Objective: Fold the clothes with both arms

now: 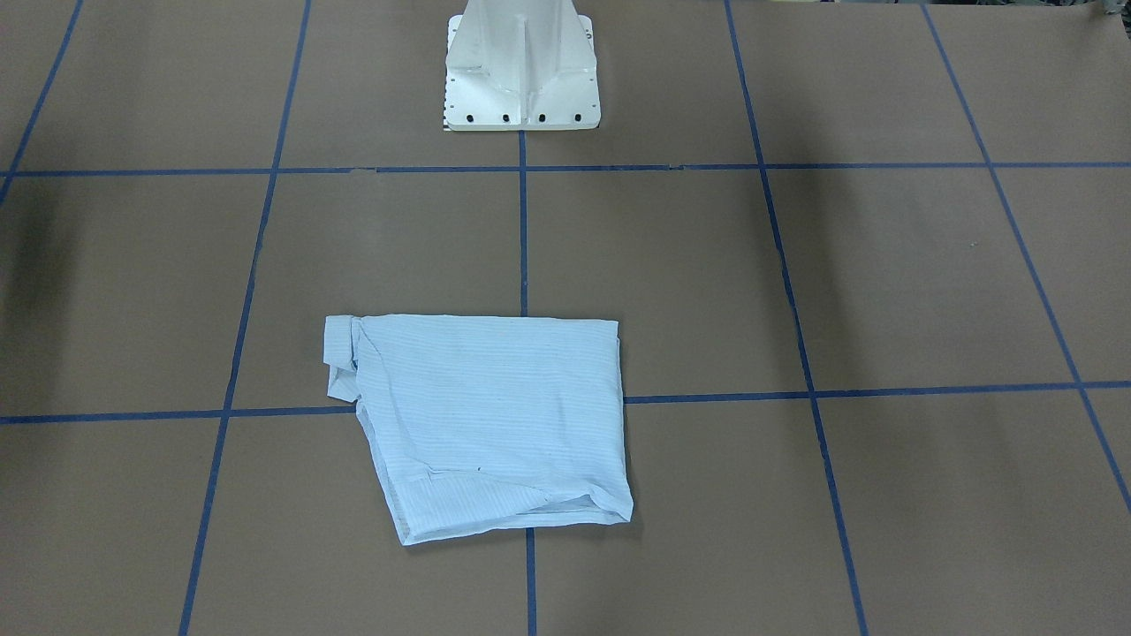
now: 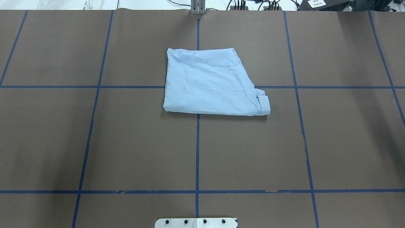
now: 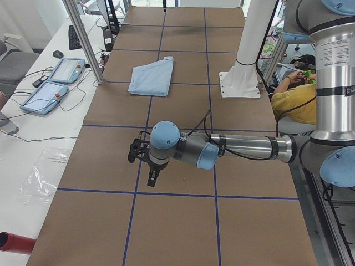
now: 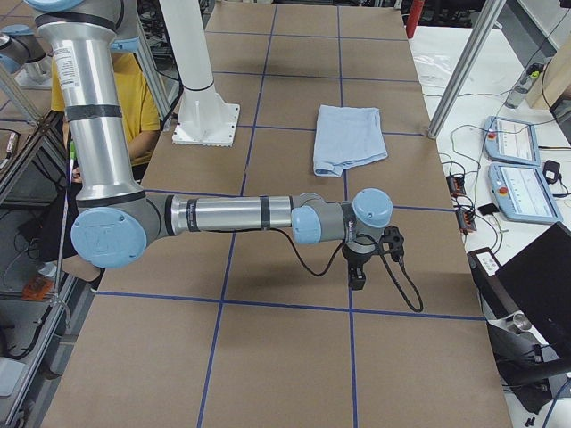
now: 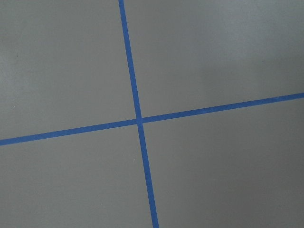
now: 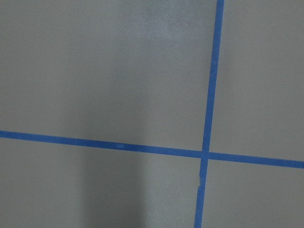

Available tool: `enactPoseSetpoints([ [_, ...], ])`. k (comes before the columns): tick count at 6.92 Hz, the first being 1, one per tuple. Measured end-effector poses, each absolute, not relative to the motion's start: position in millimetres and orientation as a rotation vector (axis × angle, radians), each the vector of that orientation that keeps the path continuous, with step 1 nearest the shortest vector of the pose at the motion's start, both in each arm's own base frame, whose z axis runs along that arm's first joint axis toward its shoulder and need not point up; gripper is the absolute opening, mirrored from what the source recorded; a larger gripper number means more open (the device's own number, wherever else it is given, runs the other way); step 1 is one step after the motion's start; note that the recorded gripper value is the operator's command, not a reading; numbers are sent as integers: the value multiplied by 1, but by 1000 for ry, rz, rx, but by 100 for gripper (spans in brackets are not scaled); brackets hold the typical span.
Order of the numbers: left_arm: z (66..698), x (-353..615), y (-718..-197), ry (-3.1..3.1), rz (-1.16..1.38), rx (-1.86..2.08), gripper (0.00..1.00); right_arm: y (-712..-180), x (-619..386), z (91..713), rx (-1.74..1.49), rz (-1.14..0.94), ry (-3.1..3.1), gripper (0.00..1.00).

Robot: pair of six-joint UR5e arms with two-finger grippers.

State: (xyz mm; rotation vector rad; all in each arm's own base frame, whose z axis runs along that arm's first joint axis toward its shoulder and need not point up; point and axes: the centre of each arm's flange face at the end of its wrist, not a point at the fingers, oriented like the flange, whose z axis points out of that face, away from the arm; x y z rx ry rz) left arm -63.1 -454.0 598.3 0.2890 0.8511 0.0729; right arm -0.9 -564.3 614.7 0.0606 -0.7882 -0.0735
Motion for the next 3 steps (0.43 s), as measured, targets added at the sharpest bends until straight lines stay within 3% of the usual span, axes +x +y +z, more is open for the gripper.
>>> enactPoseSetpoints([
  [3,590,-63,-456,852,81,304,100,-565,-2,612,65,-76,-790,100],
])
